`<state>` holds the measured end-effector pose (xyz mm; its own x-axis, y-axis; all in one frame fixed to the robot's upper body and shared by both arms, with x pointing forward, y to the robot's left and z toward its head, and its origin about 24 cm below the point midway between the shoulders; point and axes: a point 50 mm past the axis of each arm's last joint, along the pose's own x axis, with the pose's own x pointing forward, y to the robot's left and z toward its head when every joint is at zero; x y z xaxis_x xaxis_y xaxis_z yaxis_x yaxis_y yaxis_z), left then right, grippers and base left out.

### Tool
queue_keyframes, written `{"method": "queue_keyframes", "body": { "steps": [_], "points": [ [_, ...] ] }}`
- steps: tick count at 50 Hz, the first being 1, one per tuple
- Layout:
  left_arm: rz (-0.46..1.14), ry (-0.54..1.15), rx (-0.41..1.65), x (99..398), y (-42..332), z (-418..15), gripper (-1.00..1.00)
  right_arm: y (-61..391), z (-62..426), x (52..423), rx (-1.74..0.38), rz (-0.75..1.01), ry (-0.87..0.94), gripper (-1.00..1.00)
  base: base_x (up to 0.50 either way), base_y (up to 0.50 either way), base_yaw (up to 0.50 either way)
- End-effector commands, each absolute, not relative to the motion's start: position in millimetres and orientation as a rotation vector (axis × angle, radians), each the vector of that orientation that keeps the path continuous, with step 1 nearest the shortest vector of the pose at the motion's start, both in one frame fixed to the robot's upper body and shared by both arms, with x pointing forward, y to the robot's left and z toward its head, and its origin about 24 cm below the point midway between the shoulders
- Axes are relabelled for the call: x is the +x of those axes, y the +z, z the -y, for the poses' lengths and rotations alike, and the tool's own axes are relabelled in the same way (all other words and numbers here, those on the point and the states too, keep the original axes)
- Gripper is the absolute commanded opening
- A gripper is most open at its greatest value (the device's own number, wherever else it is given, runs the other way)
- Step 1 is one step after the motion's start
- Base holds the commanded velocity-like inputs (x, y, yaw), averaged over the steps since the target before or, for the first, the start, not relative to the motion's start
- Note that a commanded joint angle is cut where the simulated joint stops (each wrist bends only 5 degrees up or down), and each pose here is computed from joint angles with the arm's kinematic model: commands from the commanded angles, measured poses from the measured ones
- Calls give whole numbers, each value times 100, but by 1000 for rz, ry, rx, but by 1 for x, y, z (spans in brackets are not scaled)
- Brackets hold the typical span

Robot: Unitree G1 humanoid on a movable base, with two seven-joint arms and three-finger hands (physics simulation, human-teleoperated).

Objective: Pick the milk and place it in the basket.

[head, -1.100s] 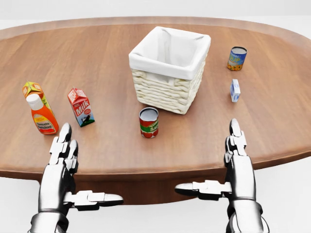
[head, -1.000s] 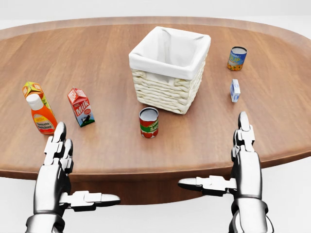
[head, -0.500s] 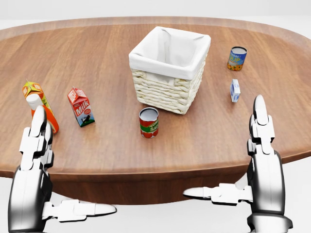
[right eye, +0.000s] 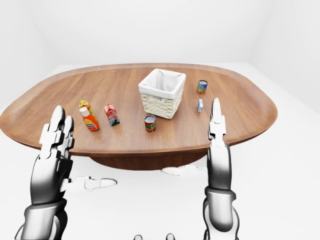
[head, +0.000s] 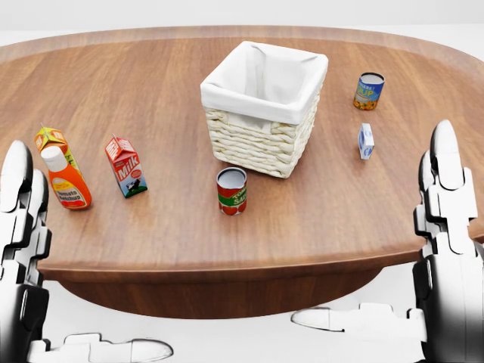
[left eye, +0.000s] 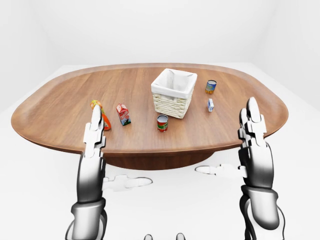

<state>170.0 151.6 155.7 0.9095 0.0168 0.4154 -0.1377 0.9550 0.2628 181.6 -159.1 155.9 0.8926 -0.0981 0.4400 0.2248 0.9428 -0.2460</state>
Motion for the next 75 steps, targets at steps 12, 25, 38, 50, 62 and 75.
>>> {"method": "queue_keyframes", "body": {
  "steps": [12,25,38,50,62,75],
  "points": [
    [472,66,302,157,168,-149,100,173,156,166,-299,509,-154,100,0,0,0],
    [459,61,303,160,164,-149,100,172,156,165,-294,505,-145,100,0,0,0],
    [459,53,308,160,162,-146,100,174,157,164,-281,513,-148,100,13,0,0],
    [461,52,308,159,163,-146,100,174,157,164,-287,515,-155,100,18,0,0],
    [466,56,311,158,164,-146,100,175,156,162,-289,518,-144,100,16,0,0],
    [471,51,315,159,166,-145,100,177,155,161,-293,529,-141,100,16,0,0]
  ]
}}
